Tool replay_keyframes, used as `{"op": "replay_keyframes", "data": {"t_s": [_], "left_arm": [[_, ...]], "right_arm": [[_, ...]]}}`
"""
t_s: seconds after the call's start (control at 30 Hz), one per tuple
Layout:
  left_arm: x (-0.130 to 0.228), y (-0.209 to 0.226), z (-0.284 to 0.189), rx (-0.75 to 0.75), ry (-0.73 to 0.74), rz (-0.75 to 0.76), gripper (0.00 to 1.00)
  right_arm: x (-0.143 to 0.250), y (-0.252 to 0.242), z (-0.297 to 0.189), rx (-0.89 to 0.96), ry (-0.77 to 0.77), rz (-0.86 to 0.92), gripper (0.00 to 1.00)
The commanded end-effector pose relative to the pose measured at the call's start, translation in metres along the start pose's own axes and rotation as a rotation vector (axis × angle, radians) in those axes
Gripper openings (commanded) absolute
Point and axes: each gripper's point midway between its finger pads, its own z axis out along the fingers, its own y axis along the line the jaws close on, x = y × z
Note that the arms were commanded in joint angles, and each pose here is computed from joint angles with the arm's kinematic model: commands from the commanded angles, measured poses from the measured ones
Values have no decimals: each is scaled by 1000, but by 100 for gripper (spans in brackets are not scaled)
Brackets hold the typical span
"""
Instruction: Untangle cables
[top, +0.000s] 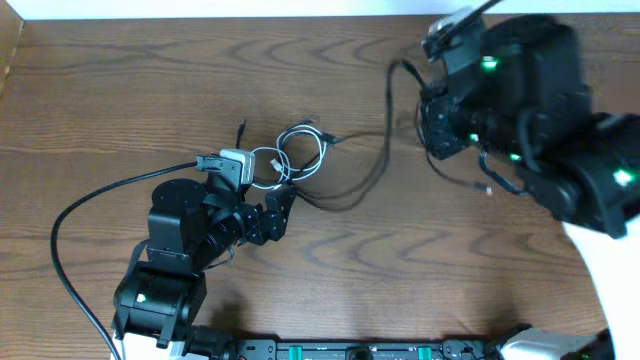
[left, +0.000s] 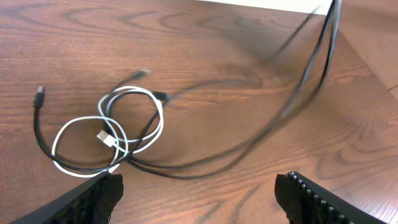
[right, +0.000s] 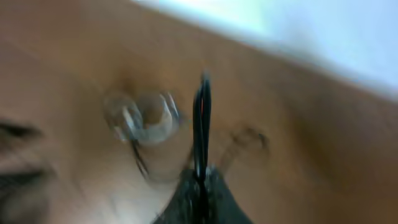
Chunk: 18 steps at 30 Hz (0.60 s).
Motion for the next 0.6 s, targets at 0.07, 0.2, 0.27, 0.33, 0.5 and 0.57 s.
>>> {"op": "replay_keyframes", "data": {"t_s": [0.07, 0.2, 0.27, 0.33, 0.5, 0.57], "left_arm": [[-1, -12, -1, 66, 5, 0, 84], [-1, -12, -1, 68, 6, 1, 85], [-1, -12, -2, 68, 5, 1, 85], [-1, -12, -2, 68, 5, 1, 85], [-6, -9, -2, 46, -16, 8, 85], [-23, 19, -5, -124, -95, -11, 85]], "right_arm": [[69, -27, 54, 177, 289, 58, 19], [108, -17, 78, 122, 425, 37, 92], [120, -9, 90, 68, 460, 7, 99], [128, 11, 106, -54, 464, -33, 99], [139, 60, 144, -310, 396, -116, 95], [150, 71, 170, -320, 378, -108, 83]]}}
